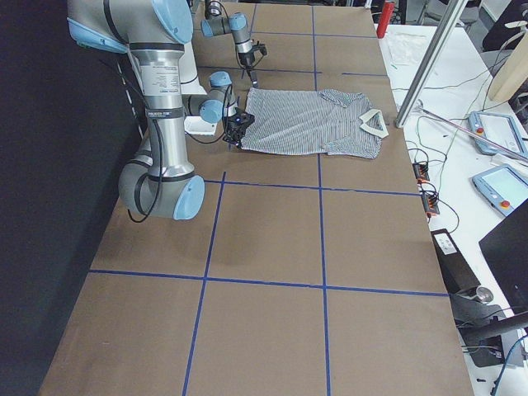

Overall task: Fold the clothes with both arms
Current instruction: 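Hold the hem corners with both grippers and lift them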

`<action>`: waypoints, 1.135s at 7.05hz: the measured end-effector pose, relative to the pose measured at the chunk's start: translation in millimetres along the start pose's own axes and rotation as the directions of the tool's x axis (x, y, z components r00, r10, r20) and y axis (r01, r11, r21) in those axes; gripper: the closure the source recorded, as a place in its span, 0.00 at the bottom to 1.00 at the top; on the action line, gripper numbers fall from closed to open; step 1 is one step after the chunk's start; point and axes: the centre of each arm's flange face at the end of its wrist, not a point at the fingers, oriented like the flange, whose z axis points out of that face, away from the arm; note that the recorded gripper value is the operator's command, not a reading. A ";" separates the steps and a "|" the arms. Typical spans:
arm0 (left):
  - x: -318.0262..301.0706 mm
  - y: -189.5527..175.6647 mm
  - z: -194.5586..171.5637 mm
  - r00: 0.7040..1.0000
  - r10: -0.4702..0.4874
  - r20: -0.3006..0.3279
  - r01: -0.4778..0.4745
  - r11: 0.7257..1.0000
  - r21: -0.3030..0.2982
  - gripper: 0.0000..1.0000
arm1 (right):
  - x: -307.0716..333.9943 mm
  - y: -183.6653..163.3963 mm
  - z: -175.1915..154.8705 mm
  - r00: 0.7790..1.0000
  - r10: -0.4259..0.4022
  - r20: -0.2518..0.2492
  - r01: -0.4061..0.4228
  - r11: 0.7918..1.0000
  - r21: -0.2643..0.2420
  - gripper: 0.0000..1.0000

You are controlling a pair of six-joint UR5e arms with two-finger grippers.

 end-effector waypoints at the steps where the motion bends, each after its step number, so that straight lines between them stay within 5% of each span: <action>1: -1.2 0.6 4.0 1.000 0.004 0.008 -0.004 1.000 -0.001 0.36 | -0.2 0.1 -0.2 1.000 0.000 0.001 0.000 1.000 0.000 1.00; 4: -1.6 2.2 10.8 1.000 0.011 0.018 -0.011 1.000 -0.005 0.40 | -0.7 0.3 -1.0 1.000 0.001 0.002 -0.001 1.000 -0.001 1.00; 5: -1.9 2.8 12.3 1.000 0.013 0.020 -0.012 1.000 -0.006 0.48 | -0.8 0.3 -1.1 1.000 0.001 0.003 -0.001 1.000 -0.001 1.00; 6: -1.6 3.3 12.6 1.000 0.013 0.020 -0.013 1.000 -0.006 0.64 | -0.7 0.6 -1.2 1.000 0.001 0.003 -0.001 1.000 -0.002 1.00; 7: -1.7 3.5 13.1 1.000 0.014 0.021 -0.014 1.000 -0.007 0.90 | -0.7 0.9 -1.2 1.000 0.000 0.003 0.000 1.000 -0.003 1.00; 8: -2.4 3.9 13.9 1.000 0.014 0.023 -0.014 1.000 -0.007 1.00 | -0.7 1.0 -1.2 1.000 0.001 0.003 -0.001 1.000 -0.003 1.00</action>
